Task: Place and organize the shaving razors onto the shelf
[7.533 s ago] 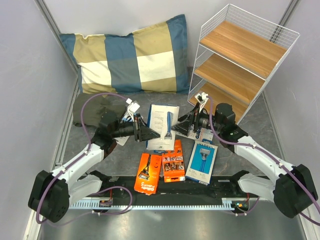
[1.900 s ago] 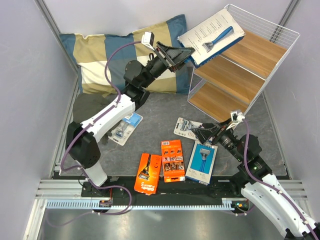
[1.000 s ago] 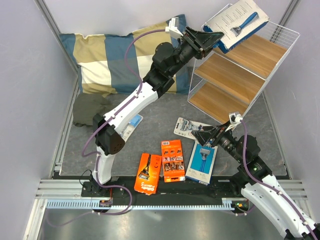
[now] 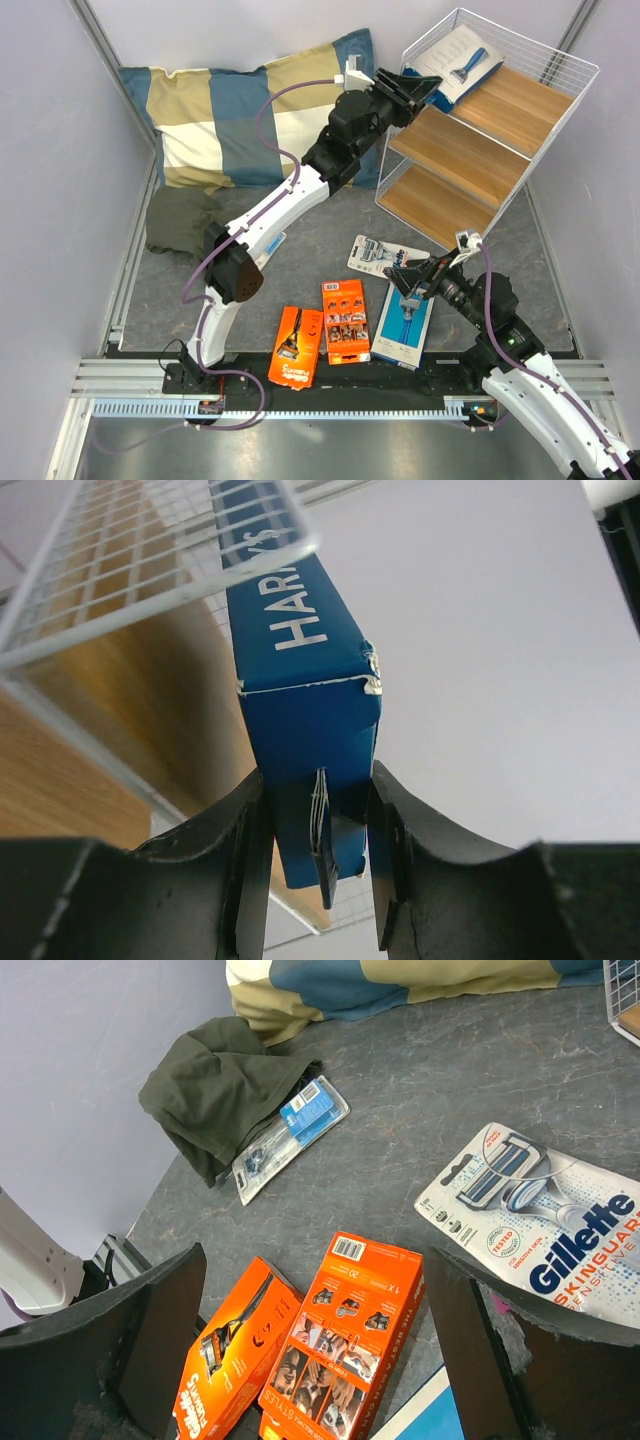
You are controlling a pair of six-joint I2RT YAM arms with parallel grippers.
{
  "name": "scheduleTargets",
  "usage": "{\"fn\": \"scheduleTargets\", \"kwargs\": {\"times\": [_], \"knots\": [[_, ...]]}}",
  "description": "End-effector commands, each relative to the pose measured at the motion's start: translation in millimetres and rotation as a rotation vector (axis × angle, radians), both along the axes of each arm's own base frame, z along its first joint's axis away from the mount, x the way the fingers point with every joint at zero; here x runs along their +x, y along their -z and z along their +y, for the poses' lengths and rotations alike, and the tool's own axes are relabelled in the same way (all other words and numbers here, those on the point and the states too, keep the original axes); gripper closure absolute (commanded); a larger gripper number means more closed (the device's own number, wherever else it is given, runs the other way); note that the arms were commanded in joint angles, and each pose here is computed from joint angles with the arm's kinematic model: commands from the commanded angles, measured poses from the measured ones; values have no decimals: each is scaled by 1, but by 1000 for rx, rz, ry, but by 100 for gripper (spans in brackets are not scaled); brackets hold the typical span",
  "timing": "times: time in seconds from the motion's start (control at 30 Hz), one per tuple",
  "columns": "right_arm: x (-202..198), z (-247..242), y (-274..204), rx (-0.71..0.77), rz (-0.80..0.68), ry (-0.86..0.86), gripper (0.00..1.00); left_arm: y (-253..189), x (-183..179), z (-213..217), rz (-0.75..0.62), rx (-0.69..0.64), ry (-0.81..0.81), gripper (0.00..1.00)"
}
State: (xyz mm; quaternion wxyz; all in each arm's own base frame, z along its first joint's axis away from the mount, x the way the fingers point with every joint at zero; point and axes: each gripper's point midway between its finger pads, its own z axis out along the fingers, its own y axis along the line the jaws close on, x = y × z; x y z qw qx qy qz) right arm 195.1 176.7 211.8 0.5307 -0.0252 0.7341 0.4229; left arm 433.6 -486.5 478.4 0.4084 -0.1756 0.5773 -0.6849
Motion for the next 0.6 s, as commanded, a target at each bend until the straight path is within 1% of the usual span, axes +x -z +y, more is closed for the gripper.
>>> {"fn": "scheduleTargets", "kwargs": {"times": [0.0,0.07,0.17,0.2,0.27,0.3,0.37,0.4,0.43,0.5,0.57], "knots": [[-3,1,-3,4,-16,-12,2,-34,-5,27,-15,-73,-88,89],[-2,1,-3,3,-15,-12,2,-34,-5,27,-27,-62,-91,88],[-4,1,-3,3,-13,-16,2,-36,-5,29,-41,-56,-101,82],[-4,1,-2,1,-10,-19,2,-38,-5,31,-53,-58,-107,77],[-5,1,-2,3,-9,-21,2,-41,-7,31,-74,-44,-110,71],[-5,1,-2,3,-11,-19,2,-41,-7,32,-80,-38,-113,64],[-6,0,-2,3,-11,-16,2,-44,-9,33,-98,-16,-116,56],[-6,-1,-1,2,-10,-12,2,-43,-10,33,-104,12,-120,47],[-7,-1,-2,5,-11,-15,2,-43,-11,33,-107,26,-120,42],[-7,-1,-1,4,-10,-13,2,-43,-13,33,-121,74,-116,33],[-7,-1,-1,4,-8,-14,2,-46,-17,36,-123,90,-110,29]]}}
